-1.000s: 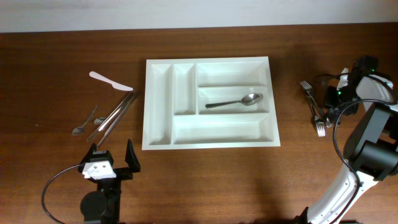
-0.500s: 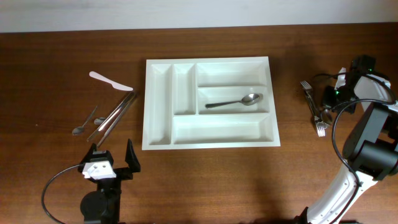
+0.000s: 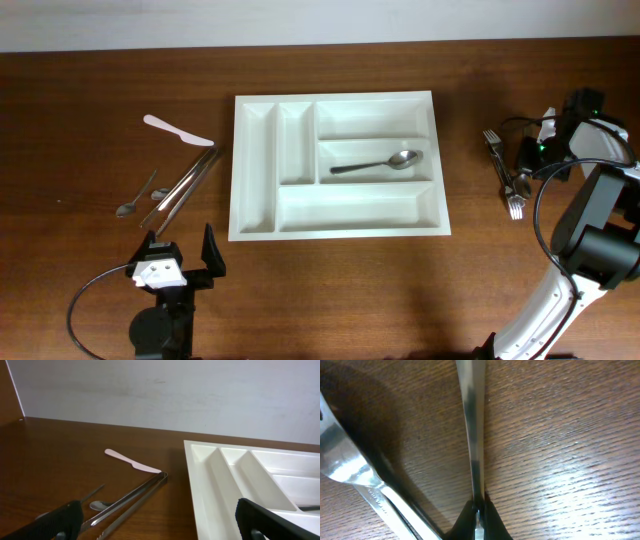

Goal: Pack container
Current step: 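Close the right gripper on a second metal spoon and lift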

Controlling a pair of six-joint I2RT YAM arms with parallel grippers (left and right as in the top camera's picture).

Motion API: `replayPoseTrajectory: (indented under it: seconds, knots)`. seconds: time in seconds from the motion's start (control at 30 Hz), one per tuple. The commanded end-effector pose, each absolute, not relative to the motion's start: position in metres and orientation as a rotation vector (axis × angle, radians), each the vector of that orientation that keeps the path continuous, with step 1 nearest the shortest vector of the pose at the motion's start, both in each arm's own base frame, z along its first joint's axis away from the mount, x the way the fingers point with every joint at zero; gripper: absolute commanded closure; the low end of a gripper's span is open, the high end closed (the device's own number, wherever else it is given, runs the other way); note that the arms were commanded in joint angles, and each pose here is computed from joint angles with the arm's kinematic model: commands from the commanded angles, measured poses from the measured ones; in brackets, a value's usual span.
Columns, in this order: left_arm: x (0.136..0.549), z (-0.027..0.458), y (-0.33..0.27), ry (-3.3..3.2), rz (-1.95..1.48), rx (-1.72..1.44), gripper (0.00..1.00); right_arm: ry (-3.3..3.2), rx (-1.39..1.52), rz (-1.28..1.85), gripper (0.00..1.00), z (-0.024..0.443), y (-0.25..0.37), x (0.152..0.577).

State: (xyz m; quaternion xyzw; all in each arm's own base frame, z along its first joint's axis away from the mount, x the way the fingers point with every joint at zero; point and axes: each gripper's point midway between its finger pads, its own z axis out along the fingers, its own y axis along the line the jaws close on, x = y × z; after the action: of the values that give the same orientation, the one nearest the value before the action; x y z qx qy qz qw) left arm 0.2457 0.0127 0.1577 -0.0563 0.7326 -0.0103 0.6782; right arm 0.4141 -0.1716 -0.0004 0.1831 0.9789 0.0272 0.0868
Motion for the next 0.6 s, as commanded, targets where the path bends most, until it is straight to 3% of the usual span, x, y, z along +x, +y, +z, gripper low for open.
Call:
replayPoseTrajectory:
  seconds: [0.0, 0.57]
  knots:
    - [0.246, 0.156, 0.012, 1.646, -0.033, -0.126, 0.01, 2.96, 0.544, 0.152, 0.96, -0.016, -0.159, 0.417]
    - [0.246, 0.156, 0.012, 1.646, -0.032, -0.126, 0.01, 2.803, 0.442, 0.188, 0.96, 0.064, -0.169, 0.471]
